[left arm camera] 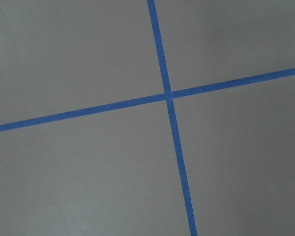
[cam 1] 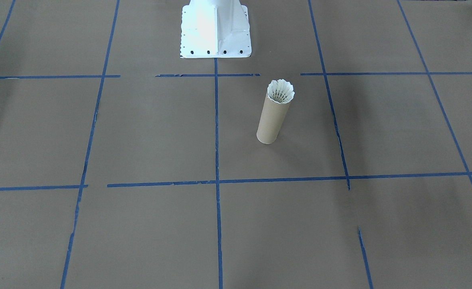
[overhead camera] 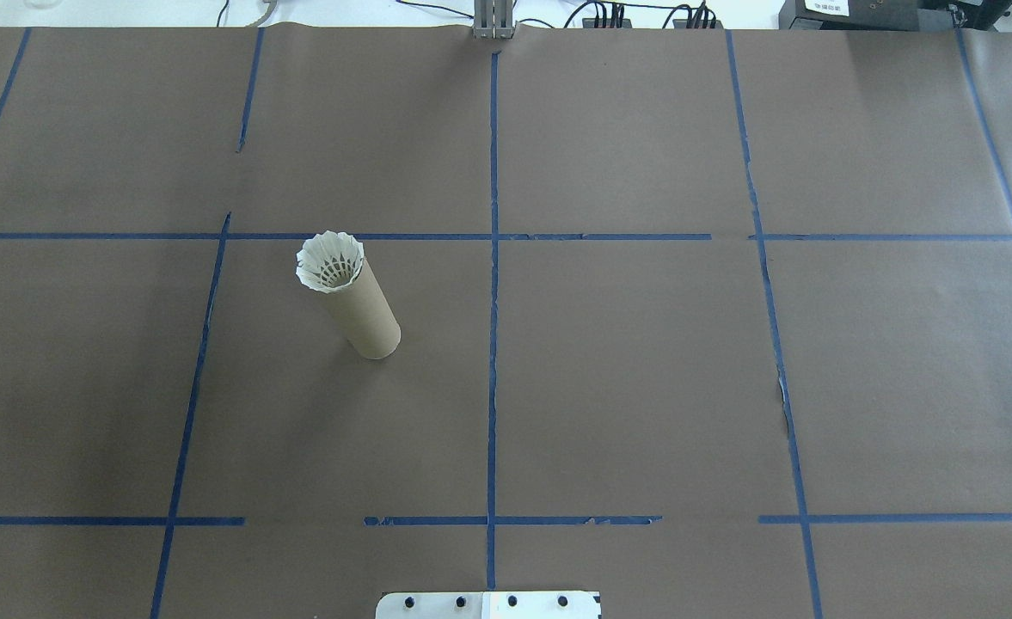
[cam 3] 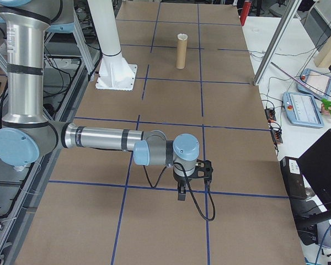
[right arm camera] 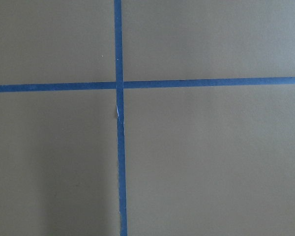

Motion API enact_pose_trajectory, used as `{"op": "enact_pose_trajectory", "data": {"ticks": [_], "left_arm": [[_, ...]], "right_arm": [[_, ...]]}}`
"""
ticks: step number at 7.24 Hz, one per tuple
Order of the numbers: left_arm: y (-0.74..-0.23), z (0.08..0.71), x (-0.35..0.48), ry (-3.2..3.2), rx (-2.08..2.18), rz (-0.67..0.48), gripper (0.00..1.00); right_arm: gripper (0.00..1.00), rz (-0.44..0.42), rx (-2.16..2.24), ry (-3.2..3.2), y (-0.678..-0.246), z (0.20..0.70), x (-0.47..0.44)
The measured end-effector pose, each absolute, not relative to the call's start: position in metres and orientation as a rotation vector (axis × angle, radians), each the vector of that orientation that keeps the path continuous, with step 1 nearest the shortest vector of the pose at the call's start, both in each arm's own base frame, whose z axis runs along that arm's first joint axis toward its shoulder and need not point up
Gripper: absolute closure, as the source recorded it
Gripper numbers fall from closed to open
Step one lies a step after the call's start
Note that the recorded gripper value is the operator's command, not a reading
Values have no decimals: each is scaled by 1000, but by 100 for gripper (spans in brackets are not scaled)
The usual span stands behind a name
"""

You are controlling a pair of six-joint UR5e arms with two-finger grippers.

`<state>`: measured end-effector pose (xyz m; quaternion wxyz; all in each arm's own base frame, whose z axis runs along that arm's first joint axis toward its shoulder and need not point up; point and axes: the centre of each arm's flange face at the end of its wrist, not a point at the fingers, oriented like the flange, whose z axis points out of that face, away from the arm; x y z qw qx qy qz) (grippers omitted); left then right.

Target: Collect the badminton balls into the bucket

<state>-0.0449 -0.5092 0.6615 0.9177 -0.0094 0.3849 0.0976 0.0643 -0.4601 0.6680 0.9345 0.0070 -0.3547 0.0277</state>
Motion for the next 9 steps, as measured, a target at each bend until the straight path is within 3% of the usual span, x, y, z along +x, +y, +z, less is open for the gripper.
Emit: {"op": "enact_pose_trajectory", "data": {"ticks": [9], "left_arm": [[-500,651,-58,790,12,13,0]], "right_arm": [[0,57,14,-725,-460,668,64]]}}
